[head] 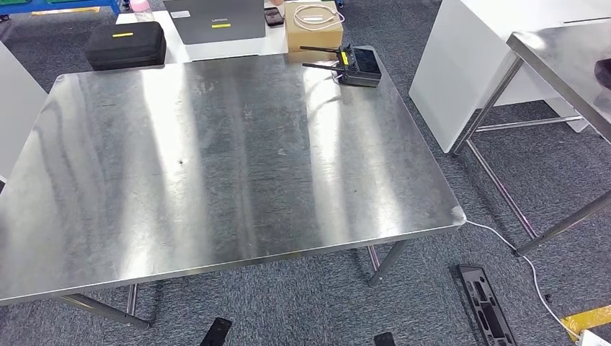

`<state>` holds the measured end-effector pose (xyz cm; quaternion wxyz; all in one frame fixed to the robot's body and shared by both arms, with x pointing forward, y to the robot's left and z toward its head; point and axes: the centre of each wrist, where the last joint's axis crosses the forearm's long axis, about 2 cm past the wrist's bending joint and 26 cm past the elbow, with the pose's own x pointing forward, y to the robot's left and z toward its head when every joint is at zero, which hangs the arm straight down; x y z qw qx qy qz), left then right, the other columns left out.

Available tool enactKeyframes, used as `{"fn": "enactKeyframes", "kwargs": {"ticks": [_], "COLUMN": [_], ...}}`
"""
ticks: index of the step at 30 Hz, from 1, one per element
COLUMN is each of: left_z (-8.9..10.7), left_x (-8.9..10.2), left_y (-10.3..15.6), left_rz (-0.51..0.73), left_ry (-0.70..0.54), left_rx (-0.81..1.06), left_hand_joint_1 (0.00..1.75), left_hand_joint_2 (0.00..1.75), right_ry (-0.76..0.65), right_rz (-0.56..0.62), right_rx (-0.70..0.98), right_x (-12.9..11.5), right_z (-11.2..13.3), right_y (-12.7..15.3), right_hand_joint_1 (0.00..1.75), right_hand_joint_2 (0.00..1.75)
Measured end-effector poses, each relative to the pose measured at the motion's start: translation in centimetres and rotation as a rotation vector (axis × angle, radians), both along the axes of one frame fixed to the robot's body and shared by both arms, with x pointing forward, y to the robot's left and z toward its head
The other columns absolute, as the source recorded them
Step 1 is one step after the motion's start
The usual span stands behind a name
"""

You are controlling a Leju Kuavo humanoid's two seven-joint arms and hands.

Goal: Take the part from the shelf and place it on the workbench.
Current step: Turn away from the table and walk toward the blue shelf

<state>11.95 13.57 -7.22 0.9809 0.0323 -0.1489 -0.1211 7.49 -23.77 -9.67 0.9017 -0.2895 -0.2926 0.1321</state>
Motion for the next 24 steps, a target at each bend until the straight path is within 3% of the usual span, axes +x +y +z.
{"fn": "enactKeyframes", "kwargs": {"ticks": [2, 5, 8, 10, 13, 21, 24], "left_z": [-0.2, -1.7, -2.8, -3.0, -3.1, -3.1, -3.1], "left_x": [-0.7, -3.7, -6.9, -7.9, -8.1, -8.2, -8.1], "left_y": [0.1, 2.5, 5.0, 5.8, 5.9, 5.8, 5.8], "left_rz": [-0.075, -0.181, -0.219, -0.256, -0.327, -0.399, -0.414], "left_ry": [-0.004, 0.014, 0.092, 0.121, 0.124, 0.117, 0.107], "left_rx": [-0.001, -0.021, -0.023, -0.012, -0.005, 0.008, 0.025], "left_hand_joint_1": [0.00, 0.00, 0.00, 0.00, 0.00, 0.00, 0.00], "left_hand_joint_2": [0.00, 0.00, 0.00, 0.00, 0.00, 0.00, 0.00], "right_ry": [0.131, 0.224, 0.269, 0.280, 0.283, 0.285, 0.275], "right_rz": [-0.041, -0.136, -0.065, 0.019, 0.093, 0.127, 0.143], "right_rx": [0.054, 0.156, 0.211, 0.239, 0.258, 0.257, 0.251], "right_x": [-1.0, -2.3, -2.7, -2.7, -2.6, -2.5, -2.5], "right_z": [-0.3, -0.5, -0.6, -0.7, -0.7, -0.7, -0.7], "right_y": [0.7, 1.2, 1.7, 2.0, 2.2, 2.2, 2.2], "right_hand_joint_1": [0.00, 0.00, 0.00, 0.00, 0.00, 0.00, 0.00], "right_hand_joint_2": [1.75, 1.75, 1.75, 1.75, 1.75, 1.75, 0.44]}}
